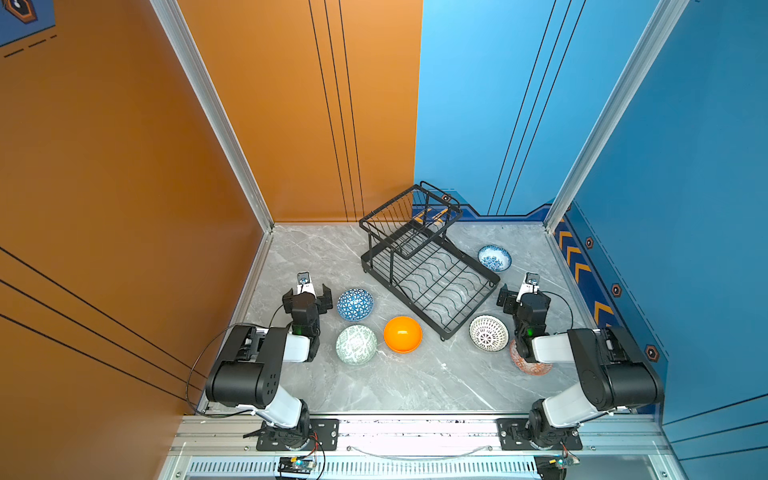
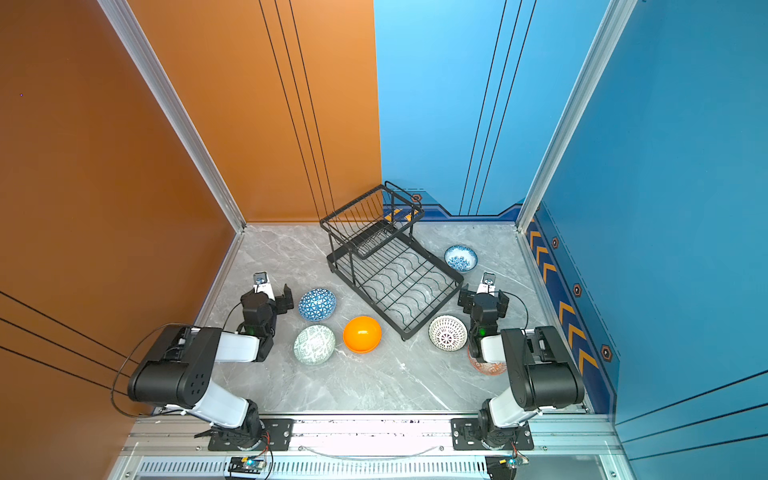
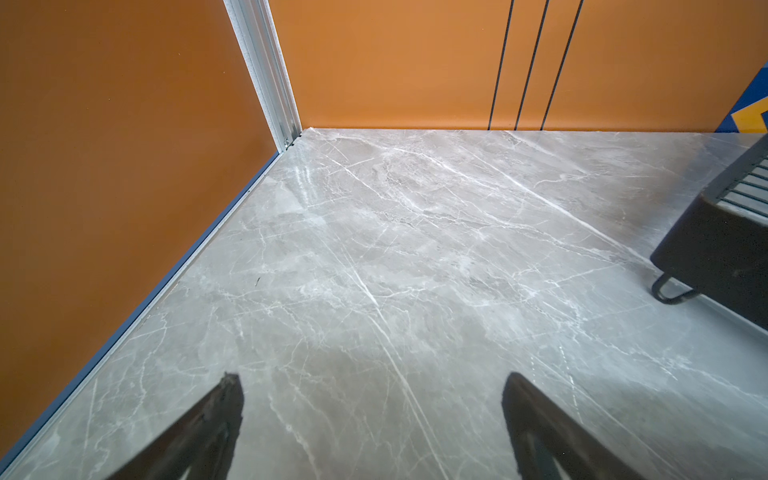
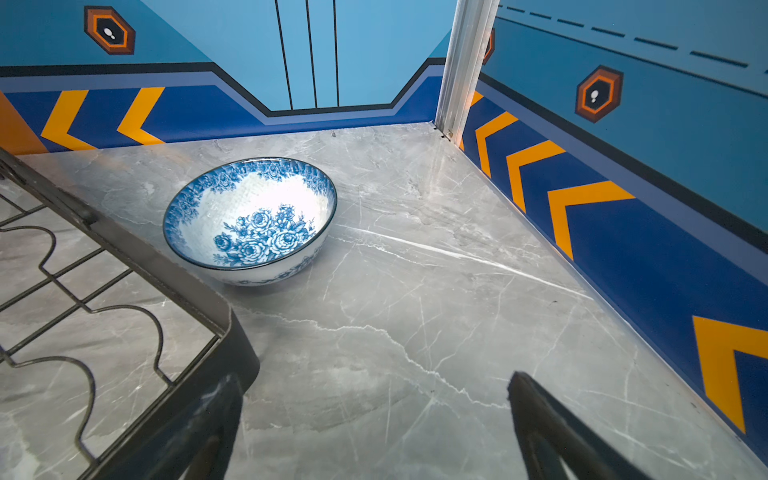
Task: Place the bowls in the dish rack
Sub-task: 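Move left gripper toward the dish rack while right gripper reaches toward floral bowl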
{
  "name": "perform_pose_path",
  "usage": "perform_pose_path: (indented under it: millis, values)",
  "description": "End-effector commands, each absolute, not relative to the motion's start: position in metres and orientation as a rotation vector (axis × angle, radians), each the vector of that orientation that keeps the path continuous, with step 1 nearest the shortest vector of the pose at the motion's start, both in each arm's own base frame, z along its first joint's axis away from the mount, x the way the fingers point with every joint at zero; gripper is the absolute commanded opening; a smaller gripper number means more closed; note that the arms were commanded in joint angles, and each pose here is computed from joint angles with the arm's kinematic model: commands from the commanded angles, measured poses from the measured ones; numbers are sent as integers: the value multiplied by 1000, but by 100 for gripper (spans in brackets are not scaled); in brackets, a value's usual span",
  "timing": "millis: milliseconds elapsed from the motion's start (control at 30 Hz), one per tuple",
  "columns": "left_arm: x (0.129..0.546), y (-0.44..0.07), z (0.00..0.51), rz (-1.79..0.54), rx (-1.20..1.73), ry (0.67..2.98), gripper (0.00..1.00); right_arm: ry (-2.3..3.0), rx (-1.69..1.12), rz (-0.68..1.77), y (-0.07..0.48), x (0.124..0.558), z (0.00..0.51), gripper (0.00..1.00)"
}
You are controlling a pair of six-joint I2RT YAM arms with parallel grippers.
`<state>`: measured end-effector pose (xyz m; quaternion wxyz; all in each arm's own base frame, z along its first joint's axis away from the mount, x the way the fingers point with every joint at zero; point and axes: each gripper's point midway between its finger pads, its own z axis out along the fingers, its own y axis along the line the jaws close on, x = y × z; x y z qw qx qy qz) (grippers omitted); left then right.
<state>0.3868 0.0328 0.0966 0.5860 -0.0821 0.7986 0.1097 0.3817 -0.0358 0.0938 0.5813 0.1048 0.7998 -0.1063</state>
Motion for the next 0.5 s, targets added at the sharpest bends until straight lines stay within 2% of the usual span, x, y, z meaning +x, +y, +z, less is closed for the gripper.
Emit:
perform_pose_path:
  millis: [0, 233, 467]
  values:
    - [387, 34, 96, 291, -195, 1861, 98, 1862, 249, -238, -34, 386, 97, 100]
    - [380, 36, 104, 308, -215, 1835, 98, 1829, 237, -283, -30, 381, 110, 100]
    - [380, 37, 107, 288, -219, 1827, 98, 1781, 369, -388, -51, 364, 148, 100]
